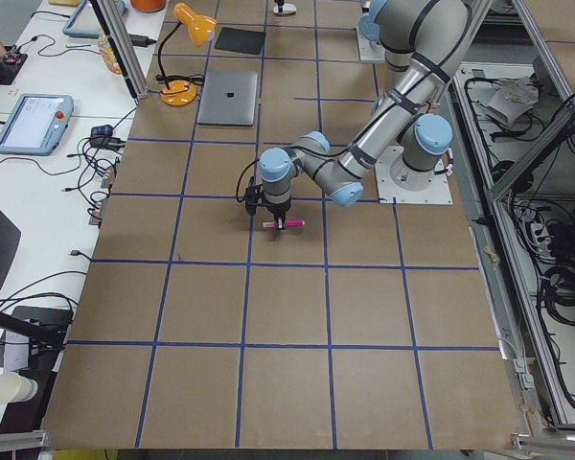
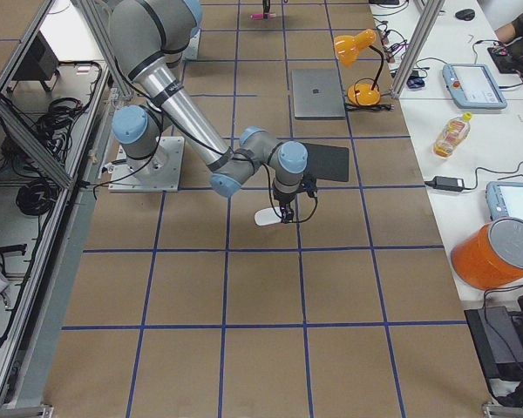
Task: Place pen and mouse around notebook
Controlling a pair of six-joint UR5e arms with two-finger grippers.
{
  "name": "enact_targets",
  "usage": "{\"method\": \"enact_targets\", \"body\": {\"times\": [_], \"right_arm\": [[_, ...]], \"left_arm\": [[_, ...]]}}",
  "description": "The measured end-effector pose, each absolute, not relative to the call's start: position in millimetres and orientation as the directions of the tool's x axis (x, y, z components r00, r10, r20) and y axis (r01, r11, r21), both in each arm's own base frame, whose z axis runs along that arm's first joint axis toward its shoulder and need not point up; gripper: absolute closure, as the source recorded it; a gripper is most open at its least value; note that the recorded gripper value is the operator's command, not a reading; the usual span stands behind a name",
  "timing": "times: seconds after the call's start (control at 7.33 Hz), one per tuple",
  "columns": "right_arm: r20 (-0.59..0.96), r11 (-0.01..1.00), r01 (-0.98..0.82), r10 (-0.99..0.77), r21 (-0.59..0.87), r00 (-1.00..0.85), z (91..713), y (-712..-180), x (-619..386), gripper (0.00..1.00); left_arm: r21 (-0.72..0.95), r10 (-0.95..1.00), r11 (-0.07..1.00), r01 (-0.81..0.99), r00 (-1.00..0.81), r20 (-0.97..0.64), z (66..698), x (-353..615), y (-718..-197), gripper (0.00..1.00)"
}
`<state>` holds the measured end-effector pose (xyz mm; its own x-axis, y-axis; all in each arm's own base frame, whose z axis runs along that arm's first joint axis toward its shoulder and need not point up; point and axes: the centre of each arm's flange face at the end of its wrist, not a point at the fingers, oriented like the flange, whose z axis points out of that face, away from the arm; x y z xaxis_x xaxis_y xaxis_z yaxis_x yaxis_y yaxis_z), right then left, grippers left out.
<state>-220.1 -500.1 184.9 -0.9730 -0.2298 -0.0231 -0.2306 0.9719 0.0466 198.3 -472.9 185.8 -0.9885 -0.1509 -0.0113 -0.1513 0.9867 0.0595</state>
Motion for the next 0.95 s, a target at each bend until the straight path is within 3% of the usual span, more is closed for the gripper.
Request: {"method": "enact_targets", "body": {"times": [0.41,0.95], "right_arm": [[-0.007,0.971,-0.227,-0.227,0.074,-0.974,180,-494,-224,0.00],[-0.002,0.974,-0.209,-0.210,0.089,-0.978,178,-488,-233,0.01]], "left_arm": [[0.069,-0.454,0.887,-0.457,-0.889,-0.053,230,75,-488,1.00],[0.039,-0.756,0.649,-0.760,-0.650,-0.079,250,-123,-474,1.00]]}}
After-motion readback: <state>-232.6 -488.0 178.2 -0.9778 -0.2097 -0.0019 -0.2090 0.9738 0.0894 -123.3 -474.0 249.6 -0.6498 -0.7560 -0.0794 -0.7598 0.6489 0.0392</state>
